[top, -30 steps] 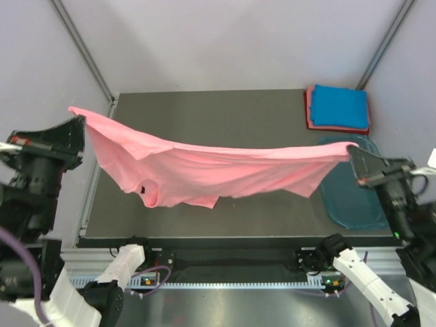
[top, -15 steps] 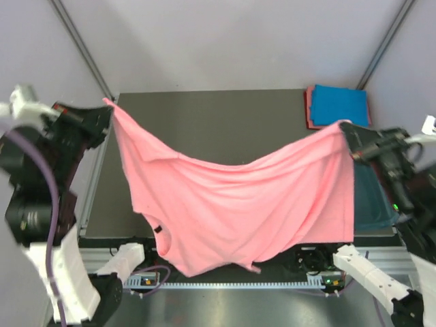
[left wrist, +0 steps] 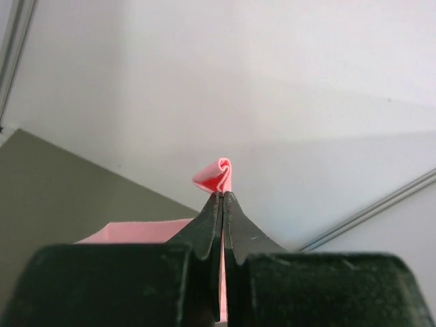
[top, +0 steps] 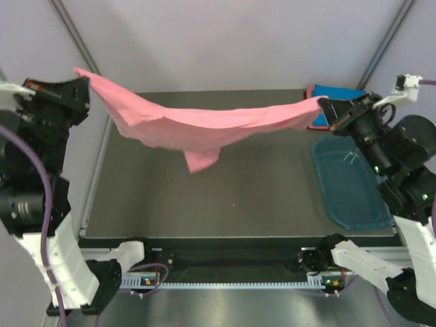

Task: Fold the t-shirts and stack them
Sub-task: Flatten the tshirt out

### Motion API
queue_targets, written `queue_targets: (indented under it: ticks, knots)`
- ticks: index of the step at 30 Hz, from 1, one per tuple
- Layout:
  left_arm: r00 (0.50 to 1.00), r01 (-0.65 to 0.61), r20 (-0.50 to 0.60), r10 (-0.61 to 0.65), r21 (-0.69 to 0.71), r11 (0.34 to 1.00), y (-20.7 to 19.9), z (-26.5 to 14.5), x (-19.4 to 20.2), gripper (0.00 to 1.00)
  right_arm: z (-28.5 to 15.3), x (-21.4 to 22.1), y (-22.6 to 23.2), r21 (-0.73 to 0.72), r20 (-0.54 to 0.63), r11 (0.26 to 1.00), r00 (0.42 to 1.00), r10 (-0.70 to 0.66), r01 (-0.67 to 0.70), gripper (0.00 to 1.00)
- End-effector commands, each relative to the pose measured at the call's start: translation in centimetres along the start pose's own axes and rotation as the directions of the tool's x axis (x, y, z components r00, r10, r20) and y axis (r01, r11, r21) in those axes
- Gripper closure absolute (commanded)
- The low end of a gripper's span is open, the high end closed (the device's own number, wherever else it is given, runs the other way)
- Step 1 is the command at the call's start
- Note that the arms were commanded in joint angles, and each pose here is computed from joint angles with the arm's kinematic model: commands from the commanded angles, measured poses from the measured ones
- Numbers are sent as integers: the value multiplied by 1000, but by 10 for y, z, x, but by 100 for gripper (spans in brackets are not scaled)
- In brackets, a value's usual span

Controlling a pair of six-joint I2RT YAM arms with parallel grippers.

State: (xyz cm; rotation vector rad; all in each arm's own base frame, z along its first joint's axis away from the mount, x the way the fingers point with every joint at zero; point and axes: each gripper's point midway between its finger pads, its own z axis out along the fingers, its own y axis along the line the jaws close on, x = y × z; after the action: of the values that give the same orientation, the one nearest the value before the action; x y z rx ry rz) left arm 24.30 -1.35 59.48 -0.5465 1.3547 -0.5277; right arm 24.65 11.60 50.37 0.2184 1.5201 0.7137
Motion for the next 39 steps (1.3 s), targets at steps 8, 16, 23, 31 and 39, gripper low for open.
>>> queue_targets:
  ticks: [8,16,23,31,39]
  knots:
    - [988,-6,153,18,-76,997,16,-116,-29,100,-107,5,-11,-60,15,994,996,92,-91,100]
    - [973,23,230,-31,35,999,-3,-166,-44,100,-168,-7,-19,-93,95,983,981,168,-159,100]
    - [992,-16,130,9,53,998,-7,-57,-22,100,-96,-10,-26,26,109,993,988,110,-114,100]
    - [991,-35,-131,15,-156,987,116,104,129,100,53,89,-90,244,-23,970,1000,-1,7,100]
    - [927,-62,-375,-24,-218,974,221,224,291,100,188,229,-182,336,-259,941,965,51,40,100]
